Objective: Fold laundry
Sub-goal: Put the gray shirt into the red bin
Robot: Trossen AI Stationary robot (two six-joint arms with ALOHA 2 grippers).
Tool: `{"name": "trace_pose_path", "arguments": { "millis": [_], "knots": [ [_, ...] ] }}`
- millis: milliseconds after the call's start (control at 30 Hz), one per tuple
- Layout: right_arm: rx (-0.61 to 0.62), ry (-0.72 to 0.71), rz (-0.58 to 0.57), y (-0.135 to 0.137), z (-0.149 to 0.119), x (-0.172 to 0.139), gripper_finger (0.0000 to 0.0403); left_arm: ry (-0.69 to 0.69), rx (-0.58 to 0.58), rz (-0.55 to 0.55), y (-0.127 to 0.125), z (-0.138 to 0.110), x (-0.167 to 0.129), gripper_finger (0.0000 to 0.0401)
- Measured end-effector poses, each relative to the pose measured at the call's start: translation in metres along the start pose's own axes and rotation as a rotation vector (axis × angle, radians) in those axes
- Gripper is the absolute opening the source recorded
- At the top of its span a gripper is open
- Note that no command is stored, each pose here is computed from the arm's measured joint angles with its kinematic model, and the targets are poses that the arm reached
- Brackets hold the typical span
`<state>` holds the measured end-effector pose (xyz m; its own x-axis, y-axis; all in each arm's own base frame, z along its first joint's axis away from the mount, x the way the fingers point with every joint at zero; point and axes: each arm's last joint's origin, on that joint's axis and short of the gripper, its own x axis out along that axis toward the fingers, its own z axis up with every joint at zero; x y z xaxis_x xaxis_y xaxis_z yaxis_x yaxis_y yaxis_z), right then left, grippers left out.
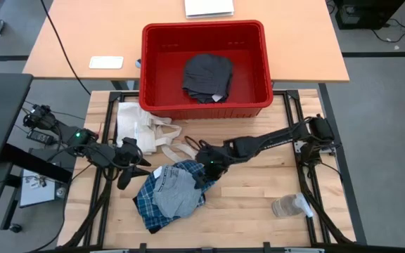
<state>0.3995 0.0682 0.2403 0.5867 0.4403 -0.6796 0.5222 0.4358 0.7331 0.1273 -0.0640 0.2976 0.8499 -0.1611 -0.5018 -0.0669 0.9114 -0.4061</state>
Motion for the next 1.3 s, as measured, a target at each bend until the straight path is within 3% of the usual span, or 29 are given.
{"name": "trace_pose_path", "arguments": {
  "millis": [100,300,567,667,800,900,1167,1300],
  "knots": [
    [0.041,-0.039,0.039,-0.004,-0.004,0.008,0.0271,0.0,0.0,0.0,0.0,0.0,0.0,0.0173],
    [0.061,-0.125,-0.029,-0.01,-0.015,0.016,0.0271,-0.007,-0.013,-0.007,-0.001,0.001,0.001,0.0173],
    [0.038,-0.217,-0.037,-0.006,-0.021,0.023,0.0269,0.063,-0.023,-0.1,-0.021,-0.003,0.023,0.0173],
    [0.031,-0.24,0.034,-0.006,-0.013,0.038,0.0269,0.133,0.026,-0.078,-0.029,-0.013,0.039,0.0173],
    [0.067,-0.266,0.231,0.001,-0.004,0.058,0.0269,0.263,0.1,-0.01,-0.033,-0.031,0.061,0.0173],
    [0.107,-0.268,0.29,0.01,-0.001,0.06,0.0269,0.338,0.099,0.064,-0.032,-0.042,0.077,0.0173],
    [0.042,-0.353,0.279,0.056,0.009,0.035,0.0269,0.409,0.134,0.177,-0.027,-0.057,0.117,0.0173],
    [0.03,-0.318,0.1,0.05,0.007,0.034,0.0269,0.431,0.14,0.199,-0.025,-0.061,0.124,0.0173]
  ]
}}
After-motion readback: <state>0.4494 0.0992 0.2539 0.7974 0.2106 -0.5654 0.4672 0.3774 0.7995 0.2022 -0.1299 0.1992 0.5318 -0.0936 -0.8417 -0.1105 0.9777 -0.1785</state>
